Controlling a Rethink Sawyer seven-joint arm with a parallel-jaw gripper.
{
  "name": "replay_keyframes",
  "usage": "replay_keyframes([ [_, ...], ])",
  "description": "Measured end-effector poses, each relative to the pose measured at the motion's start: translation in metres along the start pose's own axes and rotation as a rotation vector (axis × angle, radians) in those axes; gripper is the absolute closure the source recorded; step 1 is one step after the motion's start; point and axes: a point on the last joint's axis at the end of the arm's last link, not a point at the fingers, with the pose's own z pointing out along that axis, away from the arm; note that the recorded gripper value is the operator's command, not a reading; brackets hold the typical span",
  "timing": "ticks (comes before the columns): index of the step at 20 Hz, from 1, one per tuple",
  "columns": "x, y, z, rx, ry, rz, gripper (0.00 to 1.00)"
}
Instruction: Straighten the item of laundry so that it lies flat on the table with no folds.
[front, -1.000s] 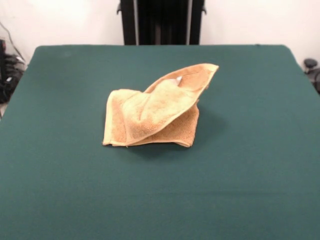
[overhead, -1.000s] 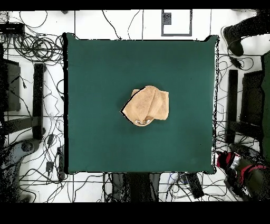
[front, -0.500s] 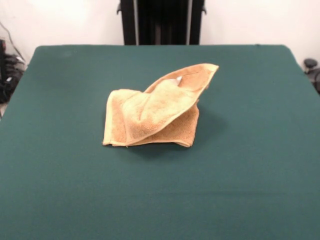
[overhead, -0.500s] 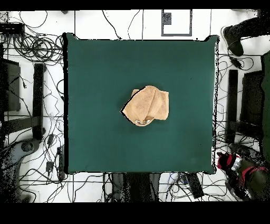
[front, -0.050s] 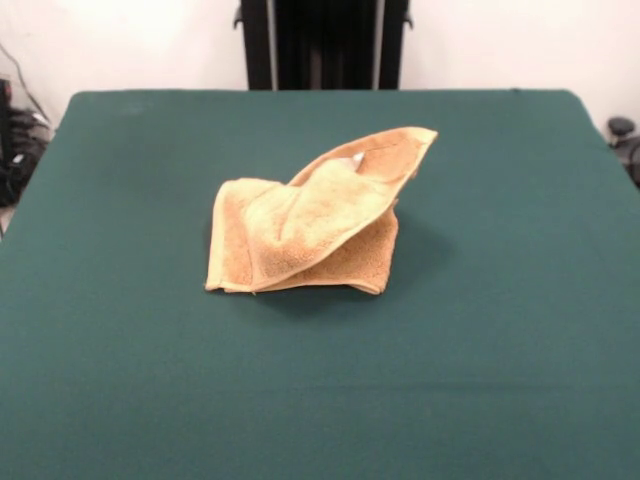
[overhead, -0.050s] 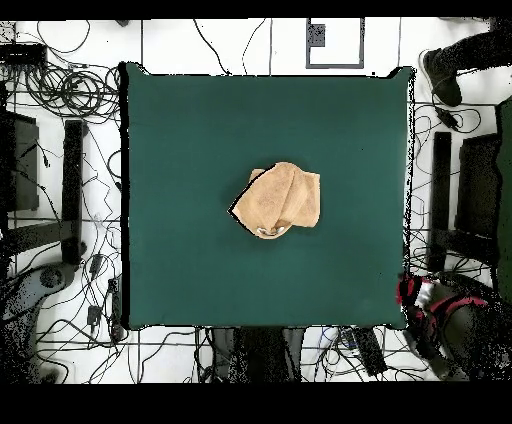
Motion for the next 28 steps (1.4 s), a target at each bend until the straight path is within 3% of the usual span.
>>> replay_keyframes([
  [7, -0.007, 0.064, -0.003, -0.012, -0.008, -0.106, 0.00],
  [14, -0.004, 0.088, 0.010, 0.001, -0.058, -0.132, 0.00],
  [18, -0.003, 0.094, 0.034, 0.011, -0.109, -0.127, 0.00],
  [23, 0.003, 0.107, 0.086, 0.016, -0.181, -0.119, 0.00],
  [26, 0.008, 0.114, 0.102, 0.013, -0.189, -0.116, 0.00],
  [28, 0.018, 0.127, 0.125, 0.008, -0.189, -0.111, 0.00],
])
